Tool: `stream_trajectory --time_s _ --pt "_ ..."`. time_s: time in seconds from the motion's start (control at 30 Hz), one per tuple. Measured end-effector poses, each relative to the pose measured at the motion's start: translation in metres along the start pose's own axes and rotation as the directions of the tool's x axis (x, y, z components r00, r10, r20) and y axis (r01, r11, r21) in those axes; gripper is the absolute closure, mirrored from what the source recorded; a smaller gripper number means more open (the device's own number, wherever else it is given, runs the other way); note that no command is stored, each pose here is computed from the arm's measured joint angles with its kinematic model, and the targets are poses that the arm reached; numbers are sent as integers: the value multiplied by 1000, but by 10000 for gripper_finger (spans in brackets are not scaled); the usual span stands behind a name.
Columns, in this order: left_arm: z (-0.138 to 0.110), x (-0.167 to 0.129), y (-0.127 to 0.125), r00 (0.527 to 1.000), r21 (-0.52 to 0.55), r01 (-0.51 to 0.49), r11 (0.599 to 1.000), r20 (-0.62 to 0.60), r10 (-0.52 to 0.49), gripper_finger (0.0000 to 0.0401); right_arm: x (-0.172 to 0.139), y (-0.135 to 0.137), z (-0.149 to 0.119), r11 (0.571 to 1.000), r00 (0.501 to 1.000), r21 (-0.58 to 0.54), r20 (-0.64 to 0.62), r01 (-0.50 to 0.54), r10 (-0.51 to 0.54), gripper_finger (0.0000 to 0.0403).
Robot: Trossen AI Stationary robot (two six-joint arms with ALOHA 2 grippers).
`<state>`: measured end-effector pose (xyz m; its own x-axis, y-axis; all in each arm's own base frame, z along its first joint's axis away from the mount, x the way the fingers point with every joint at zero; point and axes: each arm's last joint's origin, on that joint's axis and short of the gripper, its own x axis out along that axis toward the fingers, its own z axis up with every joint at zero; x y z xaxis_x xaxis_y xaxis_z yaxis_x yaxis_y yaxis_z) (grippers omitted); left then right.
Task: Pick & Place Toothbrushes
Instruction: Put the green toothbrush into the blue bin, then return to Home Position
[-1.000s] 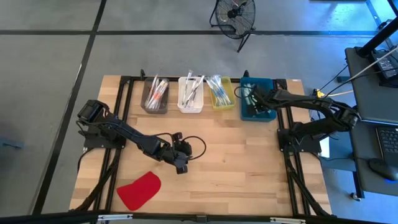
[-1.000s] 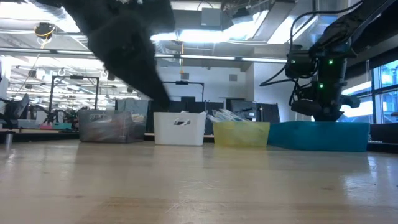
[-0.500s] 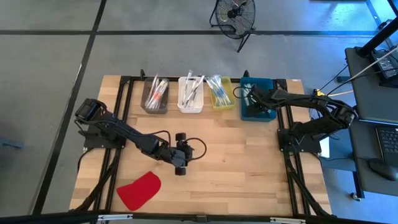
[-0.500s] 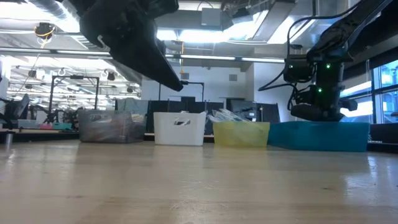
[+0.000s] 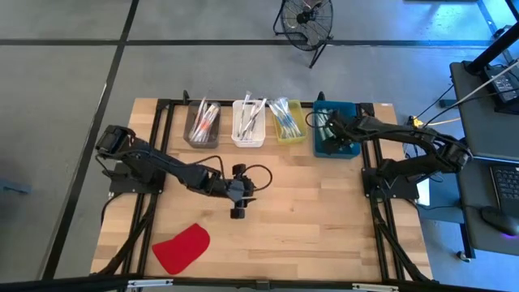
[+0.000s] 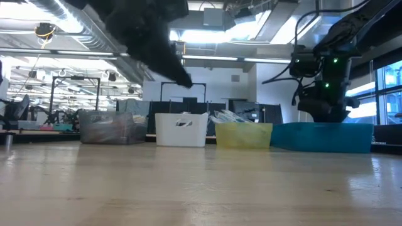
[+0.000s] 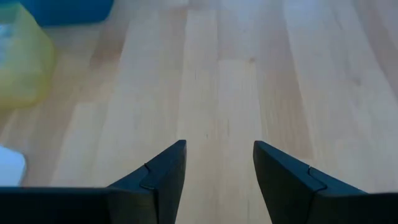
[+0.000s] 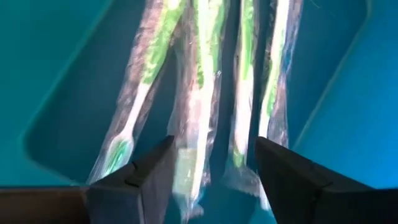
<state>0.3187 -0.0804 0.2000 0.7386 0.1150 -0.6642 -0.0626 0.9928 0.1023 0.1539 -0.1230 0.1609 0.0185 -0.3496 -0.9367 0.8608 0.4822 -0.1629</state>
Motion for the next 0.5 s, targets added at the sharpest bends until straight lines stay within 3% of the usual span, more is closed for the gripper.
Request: stream_trajectory --time_s 0.17,0.3,0.5 --pt "14 -13 19 996 32 54 998 69 -56 219 -19 -7 -5 999 999 -25 48 -25 26 165" --pt "19 -23 39 983 31 119 992 140 -123 219 -38 -12 -8 990 982 -58 131 -130 136 154" --pt "-7 -38 68 942 -30 179 983 294 -163 219 -64 -16 -15 937 909 -142 233 -318 344 140"
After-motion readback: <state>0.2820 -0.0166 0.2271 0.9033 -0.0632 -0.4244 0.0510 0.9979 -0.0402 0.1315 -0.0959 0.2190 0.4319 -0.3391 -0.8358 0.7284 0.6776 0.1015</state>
